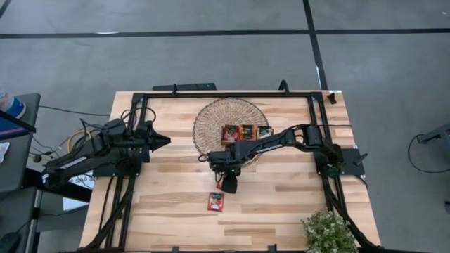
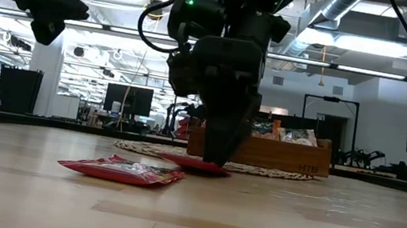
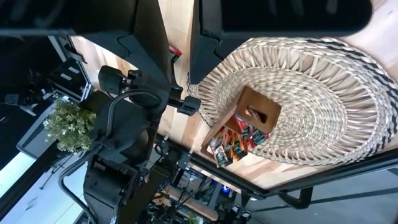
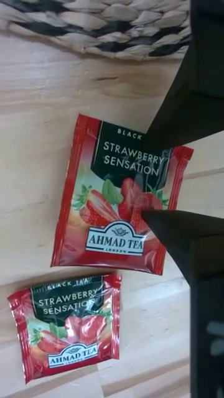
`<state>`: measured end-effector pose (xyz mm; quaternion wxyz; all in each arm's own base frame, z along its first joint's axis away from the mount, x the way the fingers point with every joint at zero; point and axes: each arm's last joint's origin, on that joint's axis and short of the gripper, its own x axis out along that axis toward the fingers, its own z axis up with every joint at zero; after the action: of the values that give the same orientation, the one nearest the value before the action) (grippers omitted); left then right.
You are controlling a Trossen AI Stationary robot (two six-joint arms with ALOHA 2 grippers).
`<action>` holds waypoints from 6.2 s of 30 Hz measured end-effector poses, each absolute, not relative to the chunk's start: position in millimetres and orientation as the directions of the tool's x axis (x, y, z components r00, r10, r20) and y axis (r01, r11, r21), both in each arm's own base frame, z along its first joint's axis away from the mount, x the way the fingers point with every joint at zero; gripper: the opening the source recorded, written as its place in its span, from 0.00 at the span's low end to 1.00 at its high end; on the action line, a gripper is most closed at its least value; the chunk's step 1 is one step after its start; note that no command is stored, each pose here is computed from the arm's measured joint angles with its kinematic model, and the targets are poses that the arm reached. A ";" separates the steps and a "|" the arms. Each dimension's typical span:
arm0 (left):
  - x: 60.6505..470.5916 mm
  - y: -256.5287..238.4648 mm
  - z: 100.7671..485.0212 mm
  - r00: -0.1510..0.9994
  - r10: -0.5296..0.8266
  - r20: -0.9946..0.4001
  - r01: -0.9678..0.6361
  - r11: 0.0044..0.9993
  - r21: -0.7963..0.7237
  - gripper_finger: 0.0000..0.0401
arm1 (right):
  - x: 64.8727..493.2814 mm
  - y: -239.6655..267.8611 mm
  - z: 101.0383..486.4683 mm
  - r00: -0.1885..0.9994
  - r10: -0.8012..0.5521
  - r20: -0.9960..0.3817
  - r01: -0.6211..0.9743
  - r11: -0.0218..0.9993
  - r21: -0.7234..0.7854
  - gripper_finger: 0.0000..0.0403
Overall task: Pick & Place Tea
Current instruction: Put the top red tea bag into the left slot of the wooden organizer
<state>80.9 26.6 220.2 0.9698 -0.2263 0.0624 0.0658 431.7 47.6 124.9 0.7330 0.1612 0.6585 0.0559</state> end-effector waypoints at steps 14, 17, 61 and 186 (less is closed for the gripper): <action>80.9 26.6 220.2 0.984 0.099 -0.151 -0.156 0.888 -0.432 0.13 | 429.8 50.4 134.3 0.142 0.277 -0.950 0.169 0.939 0.299 0.34; 80.9 26.6 220.2 0.984 0.099 -0.151 -0.156 0.888 -0.432 0.13 | 425.7 45.9 142.4 0.137 0.266 -0.954 0.182 0.940 0.289 0.35; 80.9 26.6 220.2 0.983 0.099 -0.152 -0.156 0.886 -0.437 0.13 | 420.8 55.7 119.1 0.090 0.173 -0.981 0.229 0.955 0.189 0.25; 80.8 26.6 220.5 0.984 0.099 -0.149 -0.156 0.883 -0.442 0.13 | 442.2 -57.9 240.5 0.085 -0.165 -0.983 0.186 0.971 -0.147 0.00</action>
<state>80.8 26.6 220.5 0.9684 -0.2326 0.0613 0.0659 442.2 -57.9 240.5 0.7366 0.0078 0.6657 -0.1193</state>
